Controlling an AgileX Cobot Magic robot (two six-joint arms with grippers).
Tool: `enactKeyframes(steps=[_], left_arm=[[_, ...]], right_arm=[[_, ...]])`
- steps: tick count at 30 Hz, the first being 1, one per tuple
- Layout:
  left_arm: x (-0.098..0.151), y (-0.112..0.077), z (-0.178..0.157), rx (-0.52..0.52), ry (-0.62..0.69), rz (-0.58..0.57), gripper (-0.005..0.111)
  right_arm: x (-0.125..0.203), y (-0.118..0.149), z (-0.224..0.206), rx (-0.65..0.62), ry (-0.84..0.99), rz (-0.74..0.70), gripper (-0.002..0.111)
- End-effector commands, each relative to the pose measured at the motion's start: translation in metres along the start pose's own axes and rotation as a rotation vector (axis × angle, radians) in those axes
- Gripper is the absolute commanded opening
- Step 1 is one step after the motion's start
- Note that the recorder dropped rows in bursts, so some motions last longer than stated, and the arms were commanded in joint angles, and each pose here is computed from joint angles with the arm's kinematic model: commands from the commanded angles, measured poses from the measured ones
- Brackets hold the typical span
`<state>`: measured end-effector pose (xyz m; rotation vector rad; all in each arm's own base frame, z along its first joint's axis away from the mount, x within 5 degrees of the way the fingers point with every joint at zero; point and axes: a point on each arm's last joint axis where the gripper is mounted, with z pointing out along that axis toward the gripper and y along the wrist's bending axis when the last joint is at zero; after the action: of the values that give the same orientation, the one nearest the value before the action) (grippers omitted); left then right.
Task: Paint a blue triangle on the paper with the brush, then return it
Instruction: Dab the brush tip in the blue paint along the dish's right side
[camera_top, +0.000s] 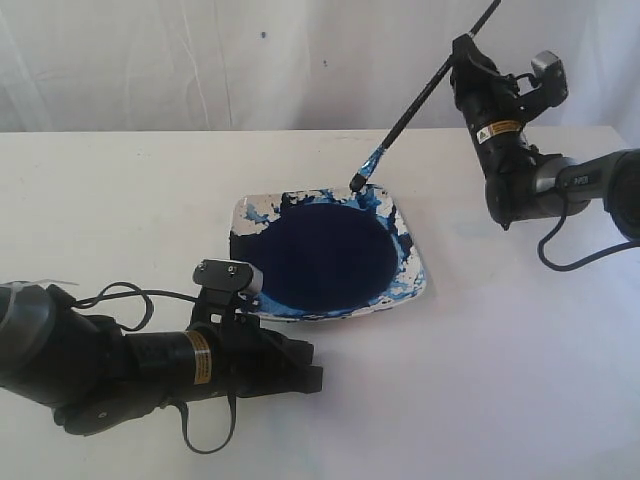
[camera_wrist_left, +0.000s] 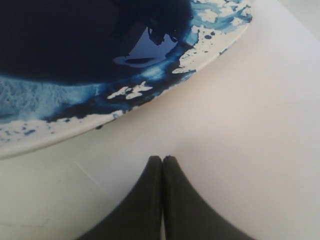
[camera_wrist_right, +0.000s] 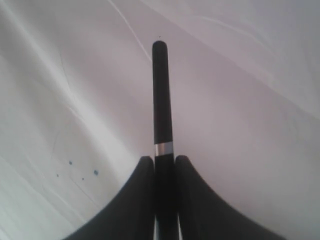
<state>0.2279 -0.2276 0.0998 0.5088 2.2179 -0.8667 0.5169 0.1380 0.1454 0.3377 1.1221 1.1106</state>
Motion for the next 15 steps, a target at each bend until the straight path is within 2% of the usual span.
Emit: enactKeyframes(steps=[1,7,13,15], left_arm=[[0.001,0.0,-0.001,-0.008,0.013,0.005,0.0],[0.001,0.0,-0.001,-0.008,0.013,0.005,0.0],[0.001,0.0,-0.001,-0.008,0.013,0.005,0.0],[0.001,0.0,-0.001,-0.008,0.013,0.005,0.0]], right_arm=[[0.001,0.005,0.002,-0.047,0.019,0.043,0.0],[-0.002,0.007,-0.001,-0.057,0.06,0.108,0.0],[-0.024,0.007,-0.008,-0.095,0.197,0.159,0.0],[-0.033,0.01,-0.012,-0.111,0.25,0.131,0.0]])
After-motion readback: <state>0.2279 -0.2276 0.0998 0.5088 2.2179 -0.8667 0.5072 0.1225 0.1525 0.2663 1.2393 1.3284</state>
